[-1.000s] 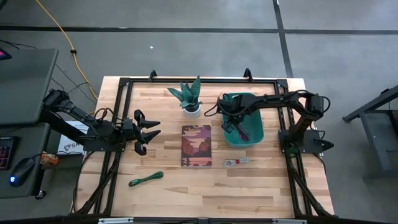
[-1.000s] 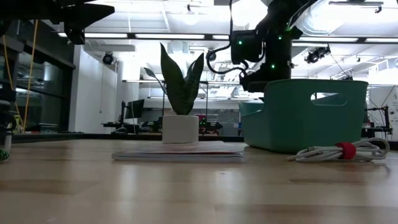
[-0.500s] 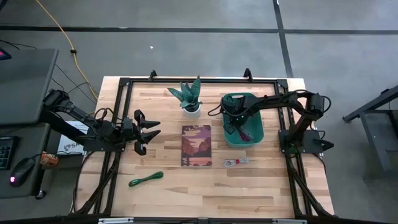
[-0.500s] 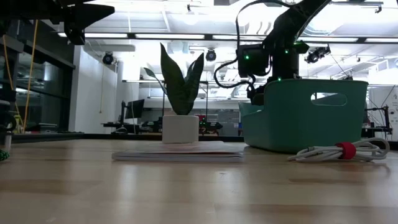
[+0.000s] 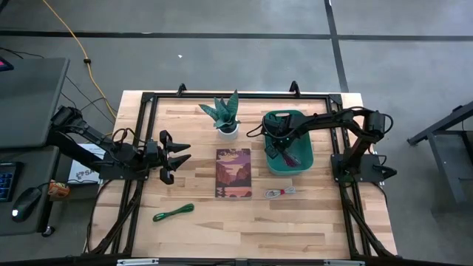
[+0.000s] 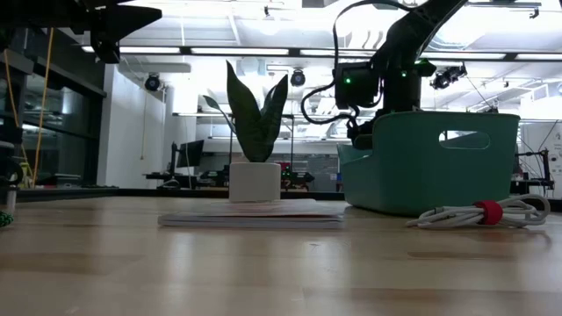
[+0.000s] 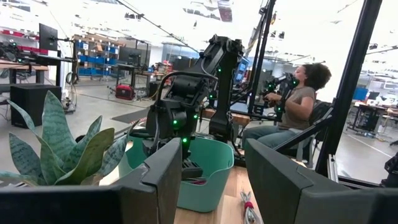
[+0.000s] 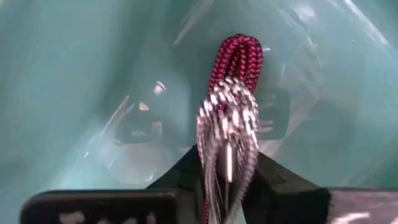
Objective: Pick and place USB-C Cables
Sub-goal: Put the white stripe charger cable into the green bin, then put the green charger cable into the green bin
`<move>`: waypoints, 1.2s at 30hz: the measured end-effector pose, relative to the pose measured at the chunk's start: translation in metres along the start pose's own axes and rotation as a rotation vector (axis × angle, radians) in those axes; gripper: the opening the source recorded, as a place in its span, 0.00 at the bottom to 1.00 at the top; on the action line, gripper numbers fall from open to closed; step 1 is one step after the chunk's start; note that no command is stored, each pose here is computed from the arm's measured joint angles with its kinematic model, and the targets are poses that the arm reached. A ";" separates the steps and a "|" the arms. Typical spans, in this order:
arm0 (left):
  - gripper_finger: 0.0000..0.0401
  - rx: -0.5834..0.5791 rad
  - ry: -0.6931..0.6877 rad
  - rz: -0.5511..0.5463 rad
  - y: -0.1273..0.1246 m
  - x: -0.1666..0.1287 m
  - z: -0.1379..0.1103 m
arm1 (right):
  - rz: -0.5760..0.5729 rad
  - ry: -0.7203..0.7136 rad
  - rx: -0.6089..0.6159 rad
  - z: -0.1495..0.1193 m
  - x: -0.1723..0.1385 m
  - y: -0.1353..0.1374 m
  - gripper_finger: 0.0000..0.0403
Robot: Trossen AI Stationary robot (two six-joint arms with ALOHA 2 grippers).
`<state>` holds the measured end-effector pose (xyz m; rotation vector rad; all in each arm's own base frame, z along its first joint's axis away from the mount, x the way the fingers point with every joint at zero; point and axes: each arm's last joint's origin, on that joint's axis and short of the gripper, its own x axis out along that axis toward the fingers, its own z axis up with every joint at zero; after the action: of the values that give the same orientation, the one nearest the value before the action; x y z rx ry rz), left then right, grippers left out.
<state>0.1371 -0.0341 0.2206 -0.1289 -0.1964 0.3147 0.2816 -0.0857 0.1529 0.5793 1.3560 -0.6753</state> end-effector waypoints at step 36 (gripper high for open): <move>0.39 0.016 -0.001 -0.001 0.000 0.000 0.000 | -0.012 -0.410 -0.092 -0.039 -0.127 -0.010 0.55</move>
<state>0.1371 -0.0342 0.2209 -0.1129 -0.1944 0.3155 0.2372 -0.0513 0.2739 0.3356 1.0012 -0.6933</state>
